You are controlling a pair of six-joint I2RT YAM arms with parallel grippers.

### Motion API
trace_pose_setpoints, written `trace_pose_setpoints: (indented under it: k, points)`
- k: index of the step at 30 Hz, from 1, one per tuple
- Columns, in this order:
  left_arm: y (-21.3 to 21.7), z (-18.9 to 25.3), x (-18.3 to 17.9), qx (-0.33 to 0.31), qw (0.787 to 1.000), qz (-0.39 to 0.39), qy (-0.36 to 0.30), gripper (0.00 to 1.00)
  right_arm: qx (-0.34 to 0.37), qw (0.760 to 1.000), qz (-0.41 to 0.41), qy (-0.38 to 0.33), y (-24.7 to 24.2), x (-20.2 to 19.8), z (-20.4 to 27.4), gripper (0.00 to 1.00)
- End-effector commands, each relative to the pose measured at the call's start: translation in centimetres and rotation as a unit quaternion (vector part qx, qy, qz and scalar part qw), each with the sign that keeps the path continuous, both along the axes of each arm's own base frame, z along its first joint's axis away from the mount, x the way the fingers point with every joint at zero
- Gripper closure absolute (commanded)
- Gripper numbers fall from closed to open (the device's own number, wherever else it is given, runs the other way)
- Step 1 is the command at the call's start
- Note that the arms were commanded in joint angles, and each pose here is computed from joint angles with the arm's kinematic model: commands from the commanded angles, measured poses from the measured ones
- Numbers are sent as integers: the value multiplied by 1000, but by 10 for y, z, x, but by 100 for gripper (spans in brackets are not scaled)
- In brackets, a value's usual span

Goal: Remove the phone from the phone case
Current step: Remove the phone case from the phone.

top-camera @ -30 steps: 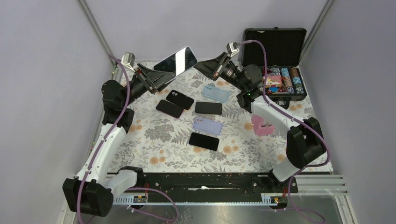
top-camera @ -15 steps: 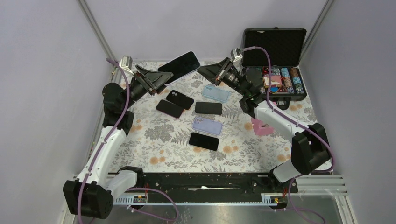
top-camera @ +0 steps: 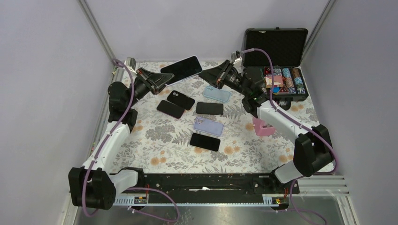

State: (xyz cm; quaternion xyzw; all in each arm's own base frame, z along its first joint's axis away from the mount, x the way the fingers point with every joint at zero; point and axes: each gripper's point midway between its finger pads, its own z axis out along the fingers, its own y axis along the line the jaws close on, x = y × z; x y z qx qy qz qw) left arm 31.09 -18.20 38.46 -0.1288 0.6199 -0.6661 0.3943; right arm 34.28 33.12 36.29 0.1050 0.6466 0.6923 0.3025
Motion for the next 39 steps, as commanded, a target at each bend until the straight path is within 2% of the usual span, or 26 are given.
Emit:
trace_pose_setpoints:
  k: [1, 3, 6, 10, 18, 24, 28, 31, 35, 37, 39]
  points:
    - [-4, 38, -20, -37, 996, -58, -61, 100, -2, 993, 62, -102, -3, -30, 50, 74]
    - [-7, 52, -33, -56, 990, -97, -82, 100, -6, 991, 74, -108, -7, -26, 47, 66]
    - [-8, 61, -44, -75, 986, -126, -76, 100, -12, 989, 94, -115, -7, -23, 47, 58]
    - [-10, 65, -55, -35, 988, -128, -84, 100, -17, 985, 126, -120, -1, -23, 51, 52]
    - [-16, 71, -86, -5, 973, -207, -101, 100, -56, 979, 137, -139, -2, -24, 52, 49]
    - [-18, 62, -95, 19, 970, -218, -107, 100, -20, 960, 134, -245, -9, -40, 97, 52]
    - [-18, 55, -104, 40, 965, -230, -117, 100, 11, 944, 158, -291, -13, -57, 123, 53]
    - [-18, 49, -106, 53, 965, -231, -116, 100, 16, 932, 192, -306, -13, -69, 130, 59]
    - [-17, 53, -112, 62, 961, -230, -140, 100, 23, 937, 193, -289, -16, -71, 129, 88]
    - [-17, 55, -114, 71, 958, -230, -158, 100, 54, 948, 187, -253, -19, -70, 134, 98]
    - [-17, 58, -116, 84, 953, -228, -184, 100, 97, 959, 179, -197, -22, -64, 137, 100]
